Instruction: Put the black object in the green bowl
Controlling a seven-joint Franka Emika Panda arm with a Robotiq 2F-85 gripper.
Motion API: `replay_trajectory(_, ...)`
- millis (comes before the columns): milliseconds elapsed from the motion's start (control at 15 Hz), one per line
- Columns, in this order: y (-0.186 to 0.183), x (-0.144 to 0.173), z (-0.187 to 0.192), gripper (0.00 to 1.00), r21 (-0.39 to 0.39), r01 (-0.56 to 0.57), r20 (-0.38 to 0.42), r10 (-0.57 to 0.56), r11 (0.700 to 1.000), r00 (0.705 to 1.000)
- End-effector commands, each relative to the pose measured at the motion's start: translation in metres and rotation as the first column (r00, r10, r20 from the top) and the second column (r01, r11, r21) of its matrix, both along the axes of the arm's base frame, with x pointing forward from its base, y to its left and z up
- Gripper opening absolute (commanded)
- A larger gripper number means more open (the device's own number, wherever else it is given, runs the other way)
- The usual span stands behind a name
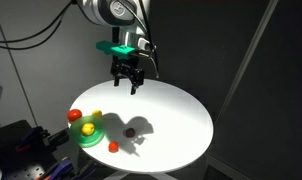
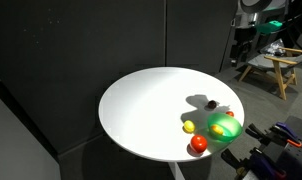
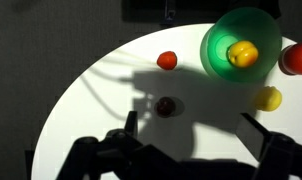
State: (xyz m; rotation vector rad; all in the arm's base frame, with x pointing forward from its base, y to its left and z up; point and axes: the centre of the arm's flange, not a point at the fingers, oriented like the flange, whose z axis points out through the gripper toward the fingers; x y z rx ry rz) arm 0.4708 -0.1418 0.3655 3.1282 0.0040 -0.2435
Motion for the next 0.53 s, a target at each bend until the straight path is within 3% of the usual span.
replay_trajectory(0, 0.001, 0.014, -0.006, 1.0, -0.083, 0.048, 0.041, -0.044, 0.995, 0.998)
replay_trajectory(467, 0.007, 0.038, -0.029, 1.0, -0.116, 0.108, 0.084, -0.099, 0.987, 0.992)
